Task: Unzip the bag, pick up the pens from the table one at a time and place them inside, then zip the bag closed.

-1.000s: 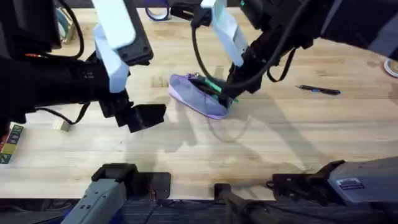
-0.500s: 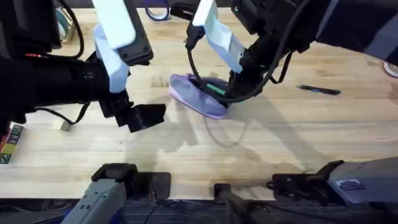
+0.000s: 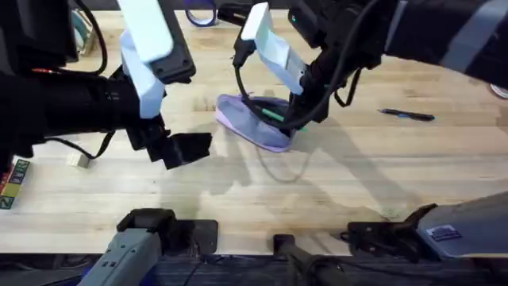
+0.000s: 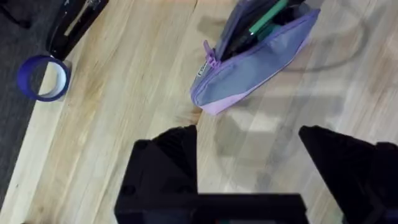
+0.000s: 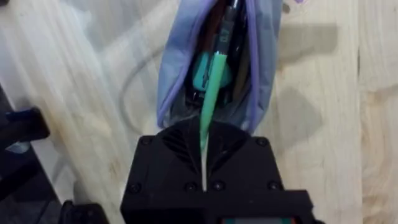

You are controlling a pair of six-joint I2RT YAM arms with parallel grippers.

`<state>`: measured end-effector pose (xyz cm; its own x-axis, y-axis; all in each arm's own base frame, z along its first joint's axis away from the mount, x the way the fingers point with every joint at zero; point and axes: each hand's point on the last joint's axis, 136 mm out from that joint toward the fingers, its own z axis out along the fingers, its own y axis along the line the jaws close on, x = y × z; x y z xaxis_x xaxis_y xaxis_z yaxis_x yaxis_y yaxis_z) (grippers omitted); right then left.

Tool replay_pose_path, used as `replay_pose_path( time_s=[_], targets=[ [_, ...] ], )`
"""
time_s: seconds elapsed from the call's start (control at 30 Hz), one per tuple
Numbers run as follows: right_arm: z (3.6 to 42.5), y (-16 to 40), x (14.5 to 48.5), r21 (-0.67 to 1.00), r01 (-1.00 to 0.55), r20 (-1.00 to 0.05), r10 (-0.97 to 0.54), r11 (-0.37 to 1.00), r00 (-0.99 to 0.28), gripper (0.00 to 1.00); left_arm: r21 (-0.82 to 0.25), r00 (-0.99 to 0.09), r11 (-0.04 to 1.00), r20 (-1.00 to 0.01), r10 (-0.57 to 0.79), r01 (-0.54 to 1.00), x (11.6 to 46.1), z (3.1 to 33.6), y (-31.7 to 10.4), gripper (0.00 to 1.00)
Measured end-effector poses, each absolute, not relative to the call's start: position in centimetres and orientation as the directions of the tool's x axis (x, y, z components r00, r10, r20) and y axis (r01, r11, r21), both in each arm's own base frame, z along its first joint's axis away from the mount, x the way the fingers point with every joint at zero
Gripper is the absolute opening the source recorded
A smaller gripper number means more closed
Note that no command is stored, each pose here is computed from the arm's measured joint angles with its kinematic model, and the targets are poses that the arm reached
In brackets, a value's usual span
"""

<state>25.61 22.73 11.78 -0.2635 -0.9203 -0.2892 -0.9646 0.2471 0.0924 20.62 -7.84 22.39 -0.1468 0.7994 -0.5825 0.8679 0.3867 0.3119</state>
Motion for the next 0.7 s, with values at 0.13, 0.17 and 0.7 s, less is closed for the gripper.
replay_pose_path(
  time_s=[0.13, 0.17, 0.7],
  targets=[
    [11.1, 23.5, 26.1, 0.085, -0.968, -0.297, -0.921, 0.237, -0.251, 0.033, 0.312, -0.147, 0.387, -0.583, 0.799, 0.868, 20.6, 22.4, -7.8, 0.993],
    [11.0, 23.7, 26.1, 0.083, -0.969, -0.299, -0.922, 0.232, -0.246, 0.033, 0.312, -0.147, 0.387, -0.583, 0.799, 0.868, 20.6, 22.4, -7.8, 0.993],
    [9.4, 27.0, 25.5, 0.086, -0.984, -0.328, -0.928, 0.154, -0.174, 0.033, 0.312, -0.147, 0.387, -0.583, 0.799, 0.868, 20.6, 22.4, -7.8, 0.993]
  ],
)
